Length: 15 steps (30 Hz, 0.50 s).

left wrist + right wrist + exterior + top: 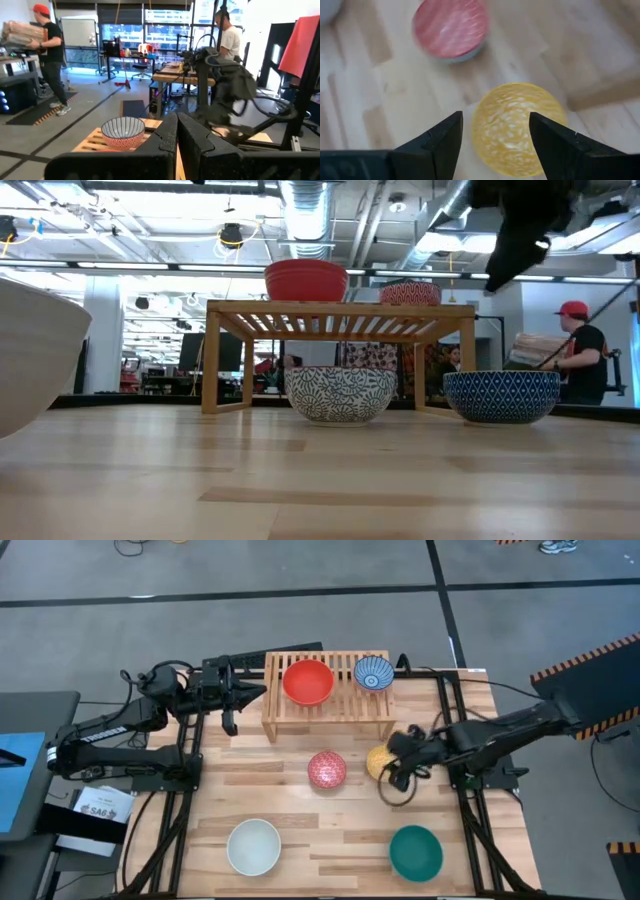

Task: Place and stack bowls onto a shelf
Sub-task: Remove the small blue bowl on the shelf

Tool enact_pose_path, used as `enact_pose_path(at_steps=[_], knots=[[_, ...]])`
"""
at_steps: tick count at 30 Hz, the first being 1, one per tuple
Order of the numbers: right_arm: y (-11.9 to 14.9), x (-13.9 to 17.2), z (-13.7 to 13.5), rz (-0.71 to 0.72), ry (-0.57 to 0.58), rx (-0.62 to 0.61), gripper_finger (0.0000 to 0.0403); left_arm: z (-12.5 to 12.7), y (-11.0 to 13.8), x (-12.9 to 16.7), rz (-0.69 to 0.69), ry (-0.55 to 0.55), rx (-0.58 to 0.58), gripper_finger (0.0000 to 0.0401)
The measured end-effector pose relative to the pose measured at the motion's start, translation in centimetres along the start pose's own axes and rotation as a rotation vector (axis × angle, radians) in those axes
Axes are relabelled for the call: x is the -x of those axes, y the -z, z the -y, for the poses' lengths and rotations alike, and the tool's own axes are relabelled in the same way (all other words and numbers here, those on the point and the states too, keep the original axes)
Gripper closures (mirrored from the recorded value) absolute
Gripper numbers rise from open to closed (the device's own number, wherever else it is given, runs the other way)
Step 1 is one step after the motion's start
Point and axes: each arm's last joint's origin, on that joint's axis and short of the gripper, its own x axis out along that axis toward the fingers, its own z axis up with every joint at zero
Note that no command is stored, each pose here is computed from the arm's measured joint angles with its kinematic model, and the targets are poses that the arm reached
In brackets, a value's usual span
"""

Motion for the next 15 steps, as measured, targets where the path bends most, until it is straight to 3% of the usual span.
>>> enact_pose_path(at_steps=[5,8,12,15], knots=[[2.4,1.0,2.9,0.178,-0.031,-0.225,0.0148,0.0,0.1,0.0,-0.008,-0.002,0.012,0.0401],[1.6,1.8,3.9,0.356,-0.104,-0.34,0.0148,-0.1,0.1,0.0,-0.006,-0.024,0.012,0.0401],[-1.5,3.4,4.9,0.556,-0.108,-0.322,0.0148,-0.1,0.1,0.0,-0.006,-0.038,0.005,0.0401],[-4.4,4.3,5.9,0.592,-0.008,-0.223,0.0148,-0.2,0.1,0.0,-0.006,-0.056,0.005,0.0401]])
